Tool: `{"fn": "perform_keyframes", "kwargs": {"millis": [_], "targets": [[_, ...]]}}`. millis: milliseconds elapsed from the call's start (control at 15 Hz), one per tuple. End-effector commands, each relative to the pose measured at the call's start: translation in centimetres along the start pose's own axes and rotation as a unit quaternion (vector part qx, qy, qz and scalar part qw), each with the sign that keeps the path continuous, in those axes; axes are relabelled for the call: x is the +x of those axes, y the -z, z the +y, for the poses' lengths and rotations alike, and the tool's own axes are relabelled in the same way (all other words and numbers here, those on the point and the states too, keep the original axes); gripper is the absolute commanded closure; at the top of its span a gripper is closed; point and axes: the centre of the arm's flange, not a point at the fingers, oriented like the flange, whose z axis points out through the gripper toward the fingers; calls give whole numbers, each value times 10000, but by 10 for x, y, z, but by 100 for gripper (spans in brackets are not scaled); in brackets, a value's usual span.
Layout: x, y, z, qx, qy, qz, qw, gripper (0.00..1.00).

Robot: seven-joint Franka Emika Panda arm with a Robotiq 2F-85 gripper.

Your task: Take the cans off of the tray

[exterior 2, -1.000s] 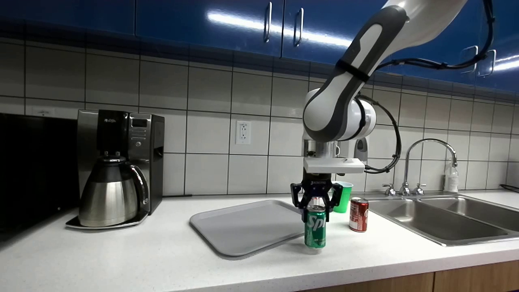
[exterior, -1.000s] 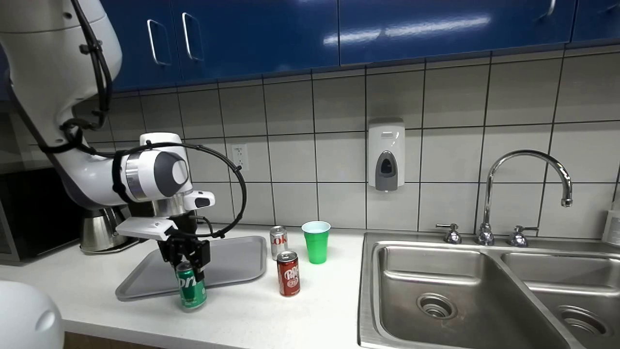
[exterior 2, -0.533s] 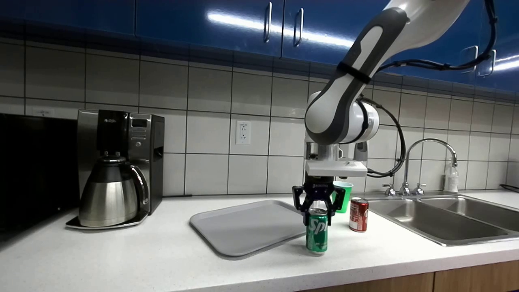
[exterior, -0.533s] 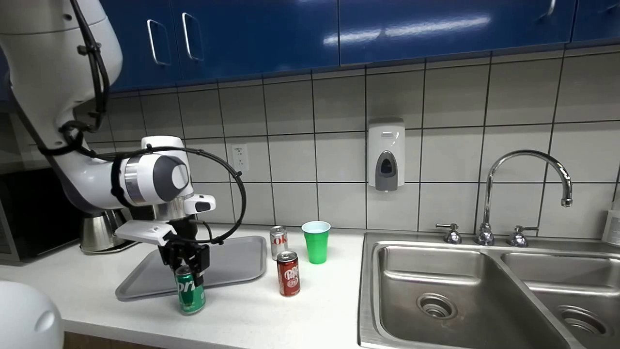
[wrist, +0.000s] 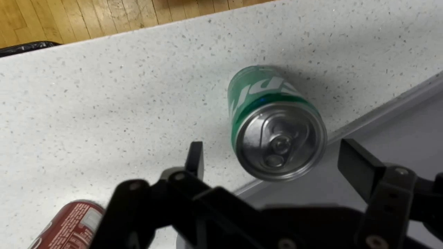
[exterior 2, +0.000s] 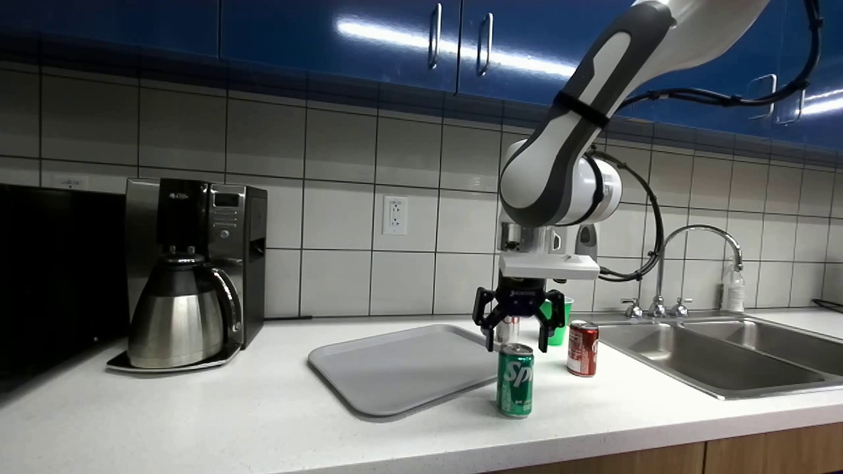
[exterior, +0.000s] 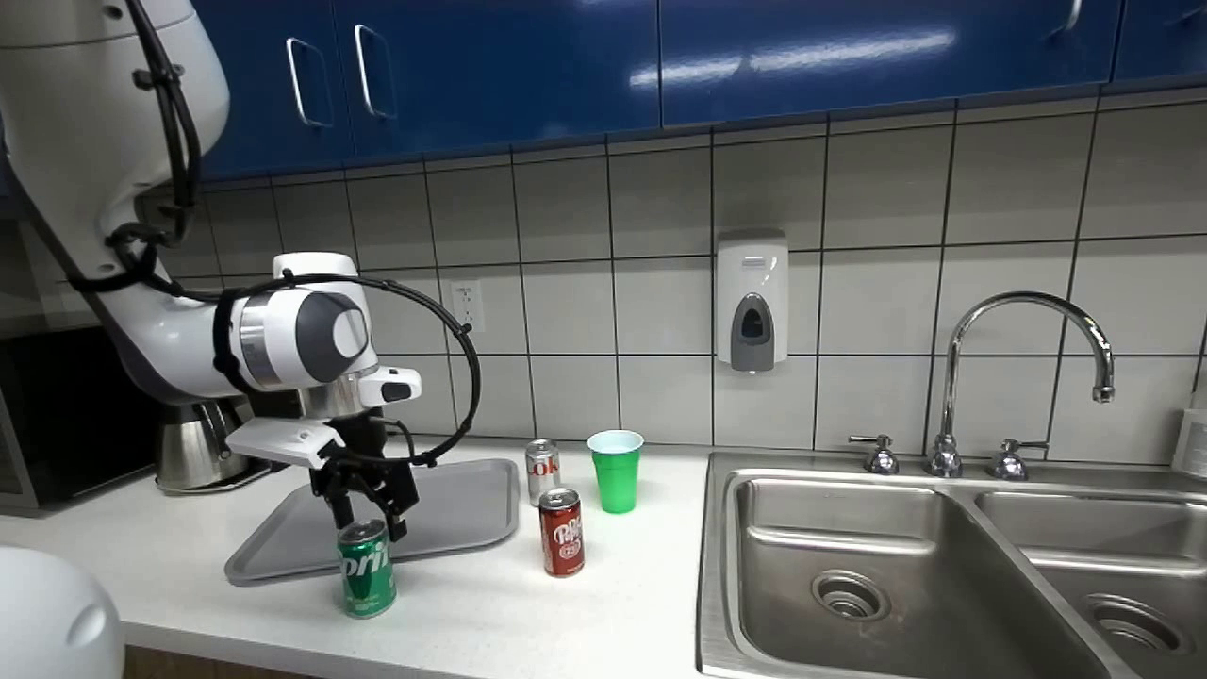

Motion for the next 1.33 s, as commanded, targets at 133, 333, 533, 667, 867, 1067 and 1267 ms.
{"fn": "perform_keyframes", "kwargs": {"millis": [133, 333, 533, 667, 867, 1067, 1267], "targets": [[-12, 37, 9, 33, -155, 411, 9990, 0], [-17, 55, 9, 39, -155, 537, 9984, 0], [-21, 70, 11, 35, -116, 655, 9978, 0], [-26, 80, 13, -7, -153, 790, 9968, 0], [-33, 94, 16, -22, -220, 953, 9952, 0], [-20, 88, 12, 116, -184, 925, 9955, 0], [-26, 96, 15, 112, -245, 1011, 9945, 0]]}}
